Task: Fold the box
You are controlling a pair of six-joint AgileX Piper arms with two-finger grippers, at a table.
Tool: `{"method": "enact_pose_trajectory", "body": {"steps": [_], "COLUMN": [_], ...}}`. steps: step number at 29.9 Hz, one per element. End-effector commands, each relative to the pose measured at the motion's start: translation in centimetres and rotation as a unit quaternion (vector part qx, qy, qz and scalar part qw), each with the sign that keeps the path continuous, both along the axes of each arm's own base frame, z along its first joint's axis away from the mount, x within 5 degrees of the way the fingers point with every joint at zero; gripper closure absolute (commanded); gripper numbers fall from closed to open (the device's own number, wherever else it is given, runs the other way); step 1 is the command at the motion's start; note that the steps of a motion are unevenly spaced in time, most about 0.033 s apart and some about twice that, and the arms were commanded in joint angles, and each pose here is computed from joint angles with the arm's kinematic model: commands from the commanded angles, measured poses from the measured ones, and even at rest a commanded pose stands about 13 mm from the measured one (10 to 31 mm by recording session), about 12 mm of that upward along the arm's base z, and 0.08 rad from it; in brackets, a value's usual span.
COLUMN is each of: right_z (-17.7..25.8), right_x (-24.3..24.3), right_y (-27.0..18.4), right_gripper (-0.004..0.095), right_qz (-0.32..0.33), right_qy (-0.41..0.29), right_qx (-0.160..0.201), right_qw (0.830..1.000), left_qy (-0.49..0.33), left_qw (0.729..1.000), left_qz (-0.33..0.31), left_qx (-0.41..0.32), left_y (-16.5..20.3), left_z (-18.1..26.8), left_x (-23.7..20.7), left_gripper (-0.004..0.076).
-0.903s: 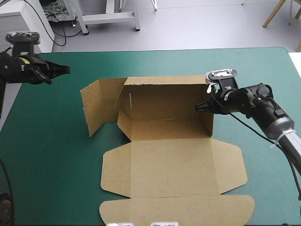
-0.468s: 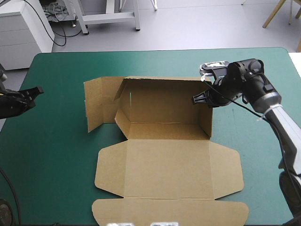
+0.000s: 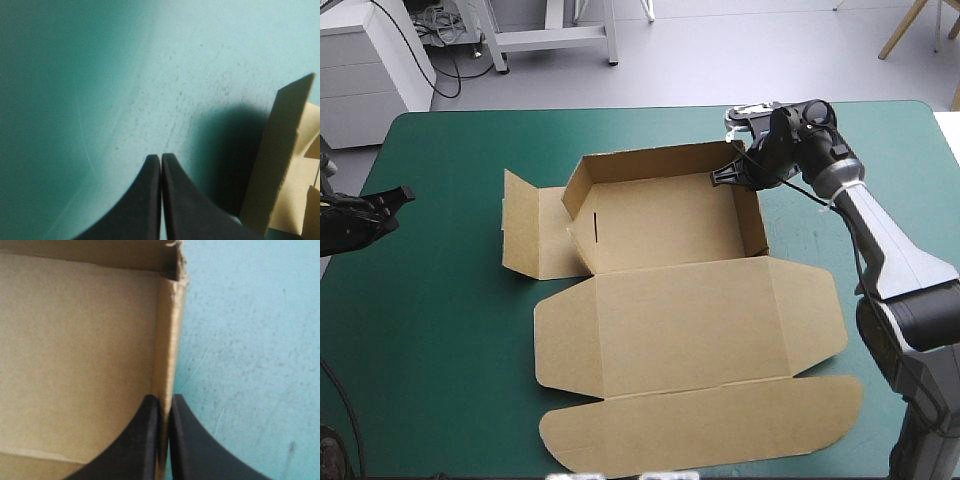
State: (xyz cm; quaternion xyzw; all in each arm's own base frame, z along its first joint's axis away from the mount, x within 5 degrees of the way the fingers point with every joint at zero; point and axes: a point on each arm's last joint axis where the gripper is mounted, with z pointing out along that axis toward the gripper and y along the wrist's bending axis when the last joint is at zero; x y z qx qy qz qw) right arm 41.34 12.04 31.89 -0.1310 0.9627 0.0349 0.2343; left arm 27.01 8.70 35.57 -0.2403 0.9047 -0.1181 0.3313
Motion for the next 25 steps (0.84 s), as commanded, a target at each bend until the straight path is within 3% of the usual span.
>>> {"method": "enact_pose_trajectory", "body": {"steps": [1, 4, 7, 14, 16, 25], "right_z": [0.5, 0.2, 0.3, 2.5, 3.7, 11.4], "right_x": [0.1, 0.7, 1.1, 1.4, 1.1, -3.4], "right_y": [0.1, 0.2, -0.2, -1.7, -1.7, -3.0], "right_gripper": [0.0923, 0.0884, 0.0765, 0.0206, 0.0108, 0.0095], "right_qz": [0.006, 0.005, -0.002, -0.011, -0.009, -0.013], "right_qy": [0.014, 0.012, 0.010, 0.003, -0.012, -0.110], "right_qx": [-0.004, -0.003, 0.014, 0.078, 0.091, 0.090], "right_qw": [1.000, 1.000, 1.000, 0.997, 0.996, 0.990], "left_qy": [-0.061, -0.065, -0.066, -0.067, -0.067, -0.066], "left_qw": [0.998, 0.998, 0.998, 0.998, 0.998, 0.998], "left_qz": [0.013, 0.015, 0.015, 0.020, 0.020, 0.020], "left_qx": [0.009, 0.010, 0.011, 0.006, 0.006, 0.005], "left_y": [-0.1, -0.1, -0.1, -0.1, -0.1, -0.1], "left_z": [2.3, 2.4, 2.4, 2.4, 2.4, 2.4], "left_x": [-0.4, -0.3, -0.3, -0.3, -0.3, -0.3], "left_gripper": [0.0734, 0.0734, 0.0734, 0.0734, 0.0734, 0.0734]}}
